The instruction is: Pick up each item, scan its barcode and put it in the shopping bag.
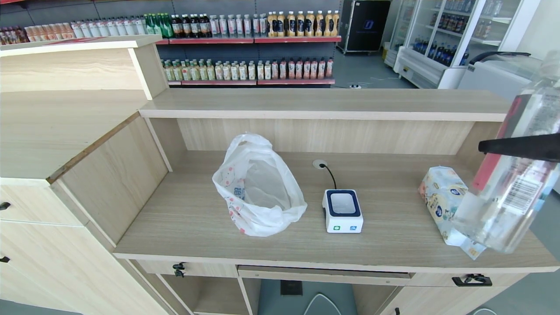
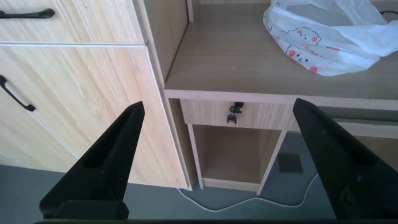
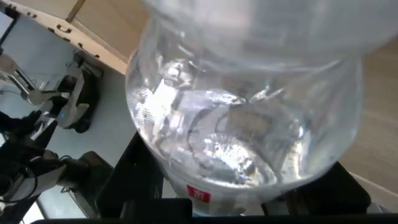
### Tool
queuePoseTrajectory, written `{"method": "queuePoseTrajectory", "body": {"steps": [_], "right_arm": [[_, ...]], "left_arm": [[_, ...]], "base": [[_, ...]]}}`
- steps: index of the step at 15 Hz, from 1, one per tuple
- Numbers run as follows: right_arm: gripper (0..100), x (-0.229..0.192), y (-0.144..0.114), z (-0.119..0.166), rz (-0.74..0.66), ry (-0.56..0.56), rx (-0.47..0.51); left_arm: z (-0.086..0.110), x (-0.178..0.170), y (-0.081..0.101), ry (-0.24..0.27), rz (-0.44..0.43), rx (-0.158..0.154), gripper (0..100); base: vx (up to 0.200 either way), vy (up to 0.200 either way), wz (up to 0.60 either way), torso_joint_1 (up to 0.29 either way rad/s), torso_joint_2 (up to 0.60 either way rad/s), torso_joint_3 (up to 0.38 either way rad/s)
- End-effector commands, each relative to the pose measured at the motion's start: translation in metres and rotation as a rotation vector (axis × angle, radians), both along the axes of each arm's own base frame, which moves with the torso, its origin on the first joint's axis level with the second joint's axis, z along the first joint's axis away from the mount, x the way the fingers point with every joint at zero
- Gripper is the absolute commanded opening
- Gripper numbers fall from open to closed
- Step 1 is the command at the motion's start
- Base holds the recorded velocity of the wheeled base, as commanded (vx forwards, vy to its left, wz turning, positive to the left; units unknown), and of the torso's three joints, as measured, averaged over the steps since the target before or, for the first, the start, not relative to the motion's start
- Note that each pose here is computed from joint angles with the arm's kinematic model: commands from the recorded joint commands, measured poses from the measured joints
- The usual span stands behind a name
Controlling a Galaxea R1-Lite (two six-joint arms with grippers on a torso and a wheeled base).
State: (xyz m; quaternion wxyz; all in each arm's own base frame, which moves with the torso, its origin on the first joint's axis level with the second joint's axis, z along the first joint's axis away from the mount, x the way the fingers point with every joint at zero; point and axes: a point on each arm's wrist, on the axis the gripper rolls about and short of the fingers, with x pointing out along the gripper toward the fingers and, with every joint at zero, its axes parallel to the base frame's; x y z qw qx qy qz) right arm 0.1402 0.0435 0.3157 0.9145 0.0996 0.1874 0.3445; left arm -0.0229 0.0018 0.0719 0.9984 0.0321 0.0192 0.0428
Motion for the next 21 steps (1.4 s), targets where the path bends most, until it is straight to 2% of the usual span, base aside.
{"method": "queuePoseTrajectory", "body": {"steps": [1, 5, 9, 21], "right_arm": [[0, -0.032, 0.002, 0.002, 0.08, -0.05, 0.014], [0, -0.056, -0.002, -0.009, 0.144, -0.044, 0.025], [0, -0.074, -0.007, -0.004, 0.182, -0.051, 0.048], [0, -0.079, -0.01, -0.002, 0.182, -0.036, 0.09]], "left_arm": [[0.0, 0.0, 0.0, 0.001, 0.001, 0.0, 100], [0.0, 0.0, 0.0, 0.0, 0.001, 0.0, 100], [0.0, 0.0, 0.0, 0.0, 0.001, 0.0, 100], [0.0, 0.0, 0.0, 0.0, 0.001, 0.0, 100]], "base": [[0.0, 0.0, 0.0, 0.0, 0.0, 0.0], [0.0, 0.0, 0.0, 0.0, 0.0, 0.0], [0.0, 0.0, 0.0, 0.0, 0.0, 0.0], [0.0, 0.0, 0.0, 0.0, 0.0, 0.0]]}}
